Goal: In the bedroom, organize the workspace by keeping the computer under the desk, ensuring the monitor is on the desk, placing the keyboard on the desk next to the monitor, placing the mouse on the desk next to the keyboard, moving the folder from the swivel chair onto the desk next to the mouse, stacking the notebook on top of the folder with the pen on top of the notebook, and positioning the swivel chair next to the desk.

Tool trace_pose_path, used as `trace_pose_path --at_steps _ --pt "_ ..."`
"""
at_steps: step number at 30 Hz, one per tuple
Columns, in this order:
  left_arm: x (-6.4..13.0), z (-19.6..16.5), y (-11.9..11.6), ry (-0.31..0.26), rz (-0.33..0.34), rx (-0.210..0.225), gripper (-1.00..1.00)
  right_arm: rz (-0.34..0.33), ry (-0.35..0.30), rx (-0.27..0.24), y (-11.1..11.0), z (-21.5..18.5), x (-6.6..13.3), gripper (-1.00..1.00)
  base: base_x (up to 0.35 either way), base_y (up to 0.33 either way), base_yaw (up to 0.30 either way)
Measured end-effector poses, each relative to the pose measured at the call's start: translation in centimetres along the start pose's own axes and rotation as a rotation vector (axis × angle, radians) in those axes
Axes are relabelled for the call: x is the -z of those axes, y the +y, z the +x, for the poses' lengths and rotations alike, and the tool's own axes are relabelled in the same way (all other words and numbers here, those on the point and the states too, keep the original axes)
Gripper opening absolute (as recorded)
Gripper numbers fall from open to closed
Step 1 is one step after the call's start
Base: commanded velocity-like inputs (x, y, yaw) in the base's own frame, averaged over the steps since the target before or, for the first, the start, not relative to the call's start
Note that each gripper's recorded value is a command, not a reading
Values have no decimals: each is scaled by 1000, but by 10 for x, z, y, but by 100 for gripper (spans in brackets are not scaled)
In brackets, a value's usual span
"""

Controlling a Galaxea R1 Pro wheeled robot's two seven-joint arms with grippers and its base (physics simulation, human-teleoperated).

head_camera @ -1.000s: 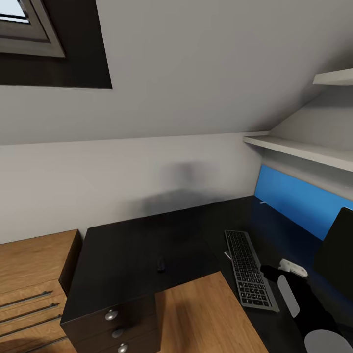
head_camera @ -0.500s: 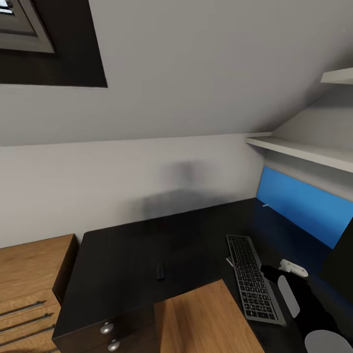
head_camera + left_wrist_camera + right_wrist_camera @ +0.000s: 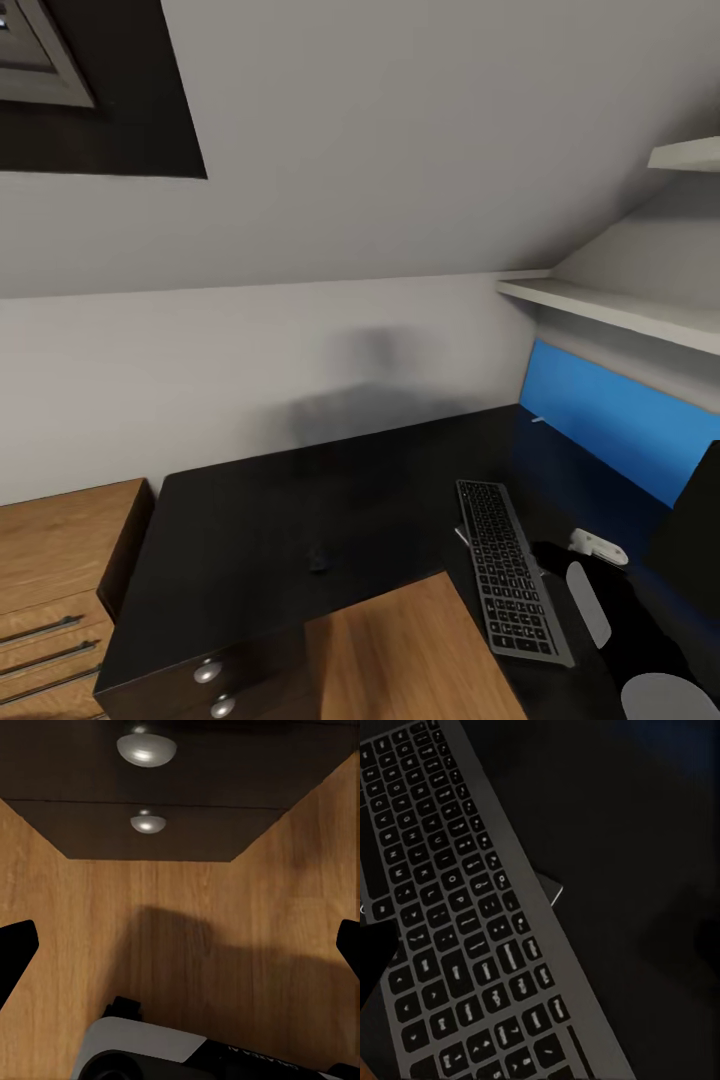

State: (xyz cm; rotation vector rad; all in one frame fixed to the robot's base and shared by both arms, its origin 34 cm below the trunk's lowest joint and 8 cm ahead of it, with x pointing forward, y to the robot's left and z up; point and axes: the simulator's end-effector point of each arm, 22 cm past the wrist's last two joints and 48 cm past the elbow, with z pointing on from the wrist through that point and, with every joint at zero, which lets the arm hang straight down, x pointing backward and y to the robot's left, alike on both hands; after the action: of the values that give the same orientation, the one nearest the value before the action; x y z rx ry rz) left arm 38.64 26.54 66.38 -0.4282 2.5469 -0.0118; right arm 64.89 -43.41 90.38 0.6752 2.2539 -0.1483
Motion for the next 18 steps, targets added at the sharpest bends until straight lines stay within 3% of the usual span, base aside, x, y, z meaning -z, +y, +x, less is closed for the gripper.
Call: trace_pose_path --at_steps 18 --pt "-4 0 -3 0 3 0 100 -3 1 3 3 2 -3 100 0 -18 0"
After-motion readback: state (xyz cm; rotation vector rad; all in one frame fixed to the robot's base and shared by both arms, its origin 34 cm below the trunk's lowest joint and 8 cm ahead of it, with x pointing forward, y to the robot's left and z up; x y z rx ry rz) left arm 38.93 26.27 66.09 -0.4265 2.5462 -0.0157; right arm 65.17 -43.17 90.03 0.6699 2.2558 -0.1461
